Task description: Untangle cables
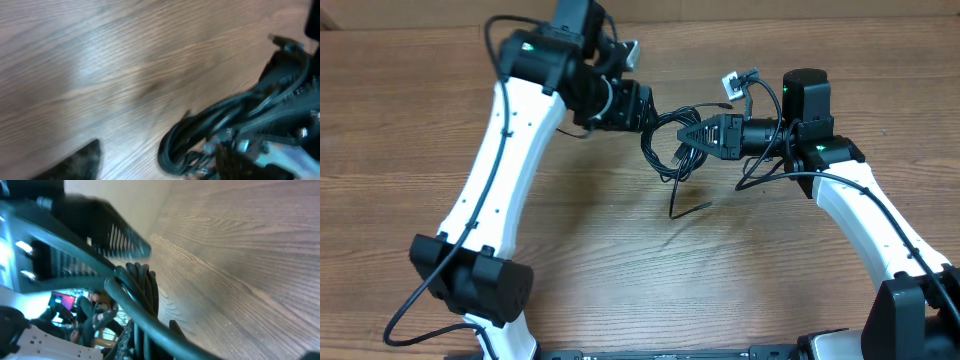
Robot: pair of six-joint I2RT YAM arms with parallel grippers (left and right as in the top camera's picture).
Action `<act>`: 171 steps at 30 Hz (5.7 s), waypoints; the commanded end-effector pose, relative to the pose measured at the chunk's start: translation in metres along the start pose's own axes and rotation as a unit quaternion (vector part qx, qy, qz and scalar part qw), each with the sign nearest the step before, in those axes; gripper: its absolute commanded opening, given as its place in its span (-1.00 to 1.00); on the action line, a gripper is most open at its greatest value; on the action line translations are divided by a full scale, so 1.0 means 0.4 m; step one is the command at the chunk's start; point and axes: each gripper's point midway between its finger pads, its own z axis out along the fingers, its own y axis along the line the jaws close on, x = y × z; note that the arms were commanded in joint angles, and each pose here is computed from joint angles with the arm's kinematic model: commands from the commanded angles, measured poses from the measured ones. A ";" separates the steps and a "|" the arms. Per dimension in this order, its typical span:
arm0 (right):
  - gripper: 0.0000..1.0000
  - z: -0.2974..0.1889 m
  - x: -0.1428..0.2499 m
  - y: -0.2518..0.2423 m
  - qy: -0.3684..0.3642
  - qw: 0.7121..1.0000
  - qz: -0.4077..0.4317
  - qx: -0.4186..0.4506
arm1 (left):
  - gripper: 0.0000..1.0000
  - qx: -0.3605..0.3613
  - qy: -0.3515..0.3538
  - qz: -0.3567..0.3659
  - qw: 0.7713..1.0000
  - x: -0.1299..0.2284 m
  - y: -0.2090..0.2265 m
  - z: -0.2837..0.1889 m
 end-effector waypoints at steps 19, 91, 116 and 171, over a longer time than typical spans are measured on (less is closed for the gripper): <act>1.00 -0.024 -0.006 -0.102 -0.033 0.988 0.054 0.139 | -0.91 -0.130 -0.045 -0.066 0.988 -0.025 0.176 0.079; -0.49 0.014 -0.171 -0.004 -0.147 0.979 -0.086 0.108 | -0.91 0.208 -0.025 0.191 0.959 0.052 0.075 -0.047; 0.35 0.061 -0.082 -0.005 -0.078 0.990 -0.065 0.099 | -0.92 0.136 -0.032 0.173 0.975 0.000 0.081 0.006; 1.00 -0.191 -0.034 -0.158 -0.049 0.987 -0.085 0.129 | -0.92 0.014 0.061 0.295 0.953 0.089 0.174 0.034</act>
